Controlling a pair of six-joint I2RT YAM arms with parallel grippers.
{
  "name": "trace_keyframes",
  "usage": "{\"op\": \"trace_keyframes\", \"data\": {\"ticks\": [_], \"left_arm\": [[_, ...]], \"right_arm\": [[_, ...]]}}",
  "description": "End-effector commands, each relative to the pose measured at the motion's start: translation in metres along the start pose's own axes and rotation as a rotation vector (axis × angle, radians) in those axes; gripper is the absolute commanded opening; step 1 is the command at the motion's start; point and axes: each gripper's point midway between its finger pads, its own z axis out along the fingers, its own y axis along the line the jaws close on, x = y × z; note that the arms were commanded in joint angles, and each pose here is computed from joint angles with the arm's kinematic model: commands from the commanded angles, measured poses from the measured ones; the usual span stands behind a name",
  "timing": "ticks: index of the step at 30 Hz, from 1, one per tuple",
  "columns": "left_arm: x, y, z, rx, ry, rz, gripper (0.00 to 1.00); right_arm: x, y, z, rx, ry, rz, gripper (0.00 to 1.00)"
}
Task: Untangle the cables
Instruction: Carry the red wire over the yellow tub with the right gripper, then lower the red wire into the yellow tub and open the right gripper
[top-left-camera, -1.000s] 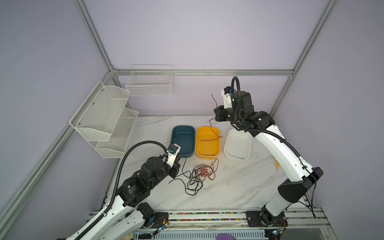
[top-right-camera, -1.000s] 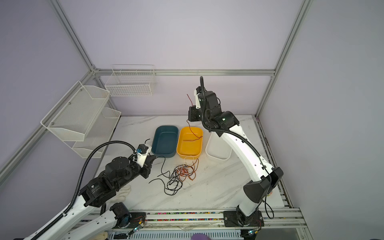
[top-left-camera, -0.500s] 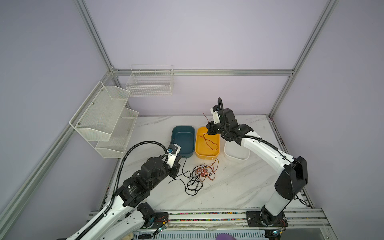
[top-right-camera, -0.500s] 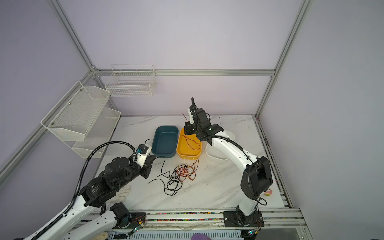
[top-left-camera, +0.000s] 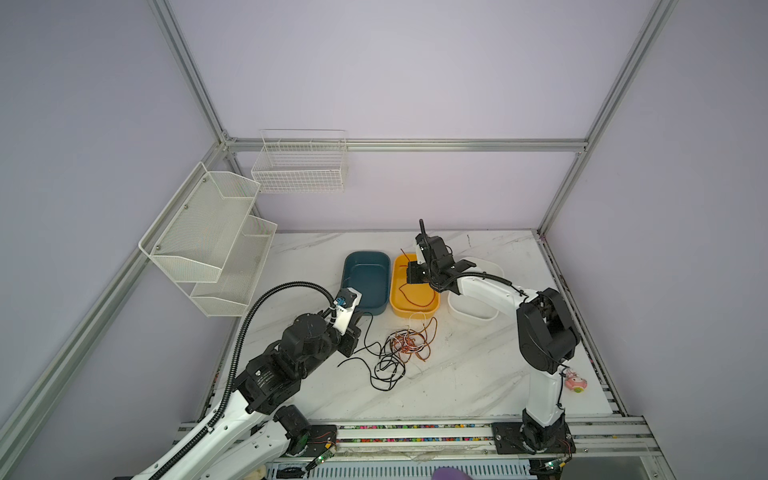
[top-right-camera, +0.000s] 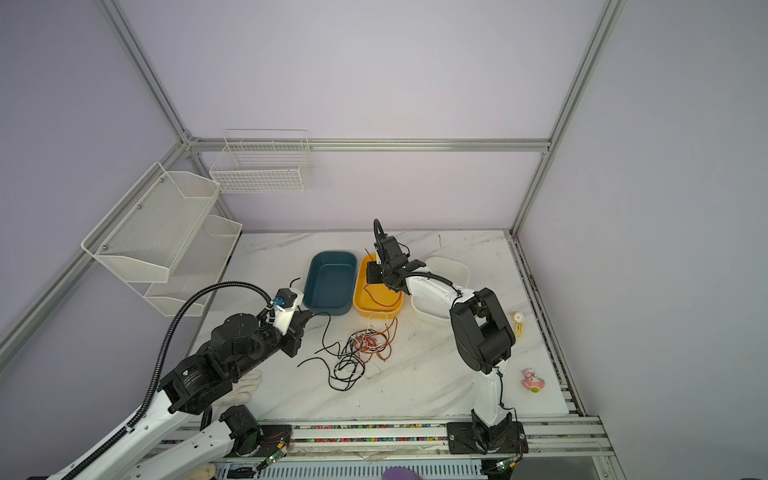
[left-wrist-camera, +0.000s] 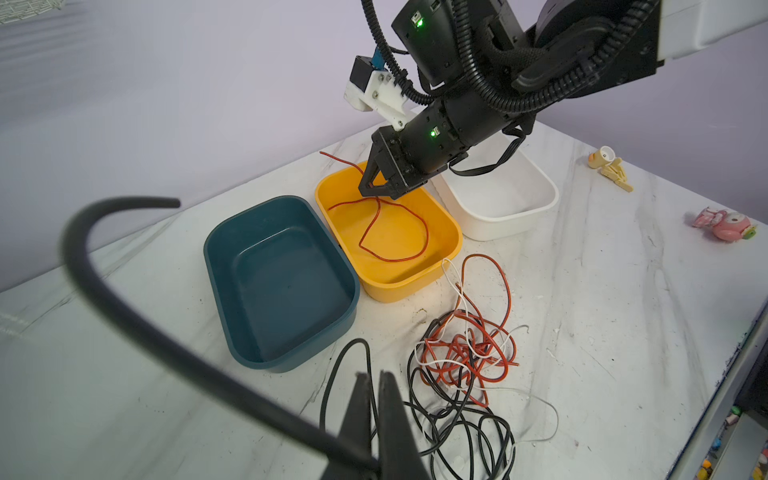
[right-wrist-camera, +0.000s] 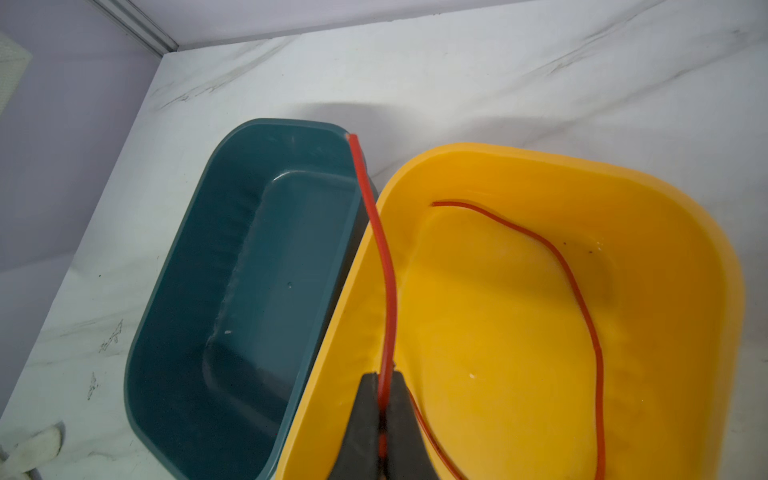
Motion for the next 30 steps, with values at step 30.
{"op": "trace_keyframes", "data": {"ticks": [30], "left_arm": [[0.000, -0.005, 0.003, 0.025, -0.002, -0.001, 0.00]], "right_arm": [[-0.016, -0.007, -0.066, 0.014, -0.052, 0.030, 0.38]]}}
